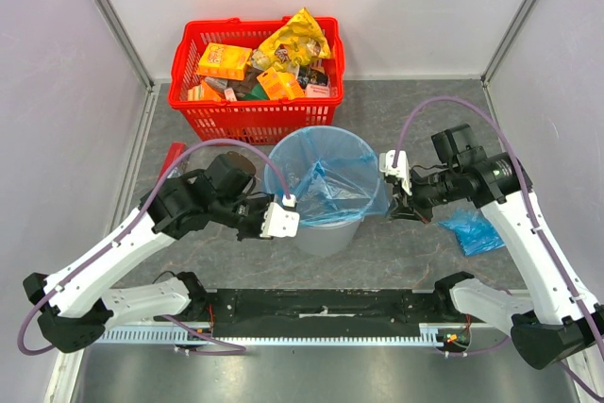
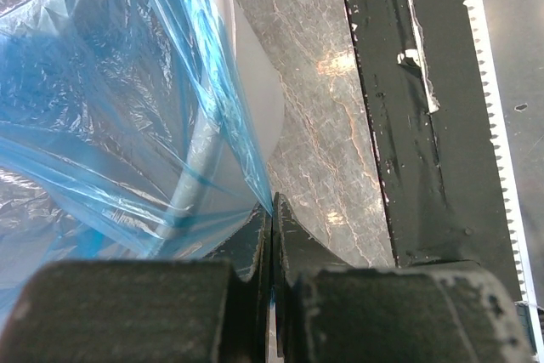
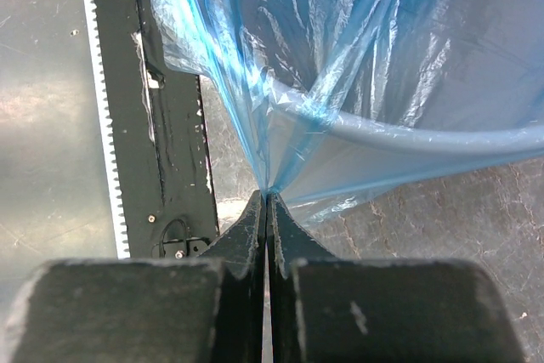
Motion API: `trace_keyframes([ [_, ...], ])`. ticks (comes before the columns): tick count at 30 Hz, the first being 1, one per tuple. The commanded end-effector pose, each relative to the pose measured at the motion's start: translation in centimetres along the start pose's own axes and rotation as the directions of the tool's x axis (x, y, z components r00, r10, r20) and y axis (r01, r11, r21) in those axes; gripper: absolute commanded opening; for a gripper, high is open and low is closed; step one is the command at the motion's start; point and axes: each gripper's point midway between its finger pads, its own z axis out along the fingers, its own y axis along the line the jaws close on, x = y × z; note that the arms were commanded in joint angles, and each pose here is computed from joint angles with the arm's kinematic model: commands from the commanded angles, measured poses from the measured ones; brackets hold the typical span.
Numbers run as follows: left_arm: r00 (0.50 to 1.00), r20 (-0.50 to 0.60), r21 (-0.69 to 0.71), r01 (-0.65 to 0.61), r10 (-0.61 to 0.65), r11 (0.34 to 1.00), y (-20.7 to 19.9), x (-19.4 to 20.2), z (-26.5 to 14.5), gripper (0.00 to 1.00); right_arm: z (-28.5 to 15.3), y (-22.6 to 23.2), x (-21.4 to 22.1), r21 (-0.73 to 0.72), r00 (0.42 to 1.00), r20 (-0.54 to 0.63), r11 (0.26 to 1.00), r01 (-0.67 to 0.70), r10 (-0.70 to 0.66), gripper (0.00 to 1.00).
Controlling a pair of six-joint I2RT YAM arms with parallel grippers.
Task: Put the trash bags into the trash bin
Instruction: Place the trash bag in the trash bin.
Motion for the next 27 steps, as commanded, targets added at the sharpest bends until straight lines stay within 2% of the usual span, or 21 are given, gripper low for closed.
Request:
trace_keyframes([
  [1,0.999,-0.006,0.004,0.035,-0.035,0.999,-0.7,0.3,-0.3,0.02,-0.1,1.2,1.3,-0.032,0.999,-0.035,0.999,-0.023,0.022,0.02],
  [13,0.995,0.086,0.041,0.043,-0.046,0.998,-1.1,-1.9,-0.3,0.02,0.7,0.1,2.9,-0.031,0.995,-0.101,0.999,-0.028,0.024,0.00],
  [27,0.998,0.037,0.045,0.055,-0.057,0.997,-1.5,0.2,0.8,0.02,1.5,-1.0,4.1,-0.014,0.990,-0.138,0.999,-0.035,0.033,0.00],
])
